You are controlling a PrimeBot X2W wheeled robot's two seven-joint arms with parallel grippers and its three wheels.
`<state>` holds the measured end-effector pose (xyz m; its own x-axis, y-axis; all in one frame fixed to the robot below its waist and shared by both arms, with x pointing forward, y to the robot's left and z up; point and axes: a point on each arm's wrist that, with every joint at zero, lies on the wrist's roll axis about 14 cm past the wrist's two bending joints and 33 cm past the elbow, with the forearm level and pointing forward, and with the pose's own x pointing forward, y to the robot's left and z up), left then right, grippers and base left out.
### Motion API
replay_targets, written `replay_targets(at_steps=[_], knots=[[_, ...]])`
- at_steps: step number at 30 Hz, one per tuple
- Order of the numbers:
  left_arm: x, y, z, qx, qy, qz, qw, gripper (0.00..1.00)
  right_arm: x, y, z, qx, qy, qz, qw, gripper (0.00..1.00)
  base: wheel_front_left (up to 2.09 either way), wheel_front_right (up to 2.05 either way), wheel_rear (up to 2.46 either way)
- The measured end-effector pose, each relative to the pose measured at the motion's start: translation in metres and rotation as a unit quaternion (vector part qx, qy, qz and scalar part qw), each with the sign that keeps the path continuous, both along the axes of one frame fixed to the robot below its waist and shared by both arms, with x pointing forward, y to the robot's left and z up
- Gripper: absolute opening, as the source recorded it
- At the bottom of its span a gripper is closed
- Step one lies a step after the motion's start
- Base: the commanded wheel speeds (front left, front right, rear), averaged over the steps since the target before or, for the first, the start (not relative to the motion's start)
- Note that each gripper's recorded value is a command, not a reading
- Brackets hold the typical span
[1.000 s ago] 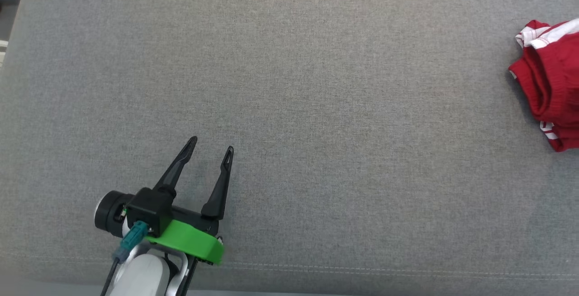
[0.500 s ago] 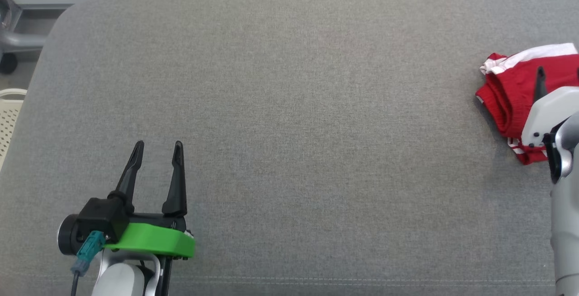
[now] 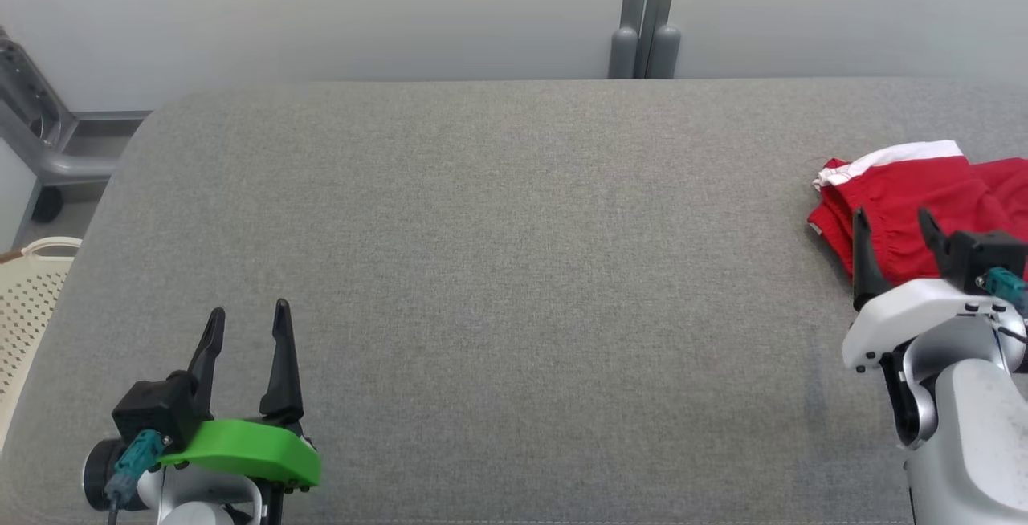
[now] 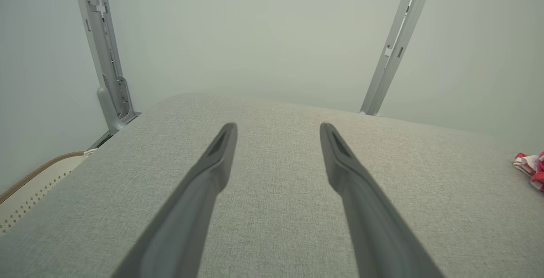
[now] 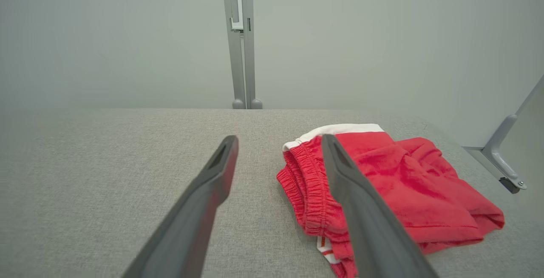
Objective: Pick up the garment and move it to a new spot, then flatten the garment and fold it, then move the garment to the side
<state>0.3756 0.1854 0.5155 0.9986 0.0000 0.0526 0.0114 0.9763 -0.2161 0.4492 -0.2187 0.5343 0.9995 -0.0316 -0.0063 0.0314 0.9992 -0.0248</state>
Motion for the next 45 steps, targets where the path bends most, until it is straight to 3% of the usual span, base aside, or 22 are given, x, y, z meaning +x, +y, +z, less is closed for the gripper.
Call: replay_targets(at_steps=[14,29,45], knots=[[-0.018,0.000,-0.007,0.034,0.028,-0.026,0.999,1.00,-0.044,0.038,0.014,0.037,-0.046,0.047,0.997,1.00,0.00,0.00,0.00],[-0.028,-0.003,-0.025,0.040,0.045,-0.032,0.998,1.00,-0.077,0.057,-0.018,0.083,-0.009,0.073,0.994,1.00,0.00,0.00,0.00],[-0.032,0.003,-0.037,0.035,0.061,-0.020,0.997,1.00,-0.081,0.062,-0.029,0.102,0.005,0.079,0.992,1.00,0.00,0.00,0.00]])
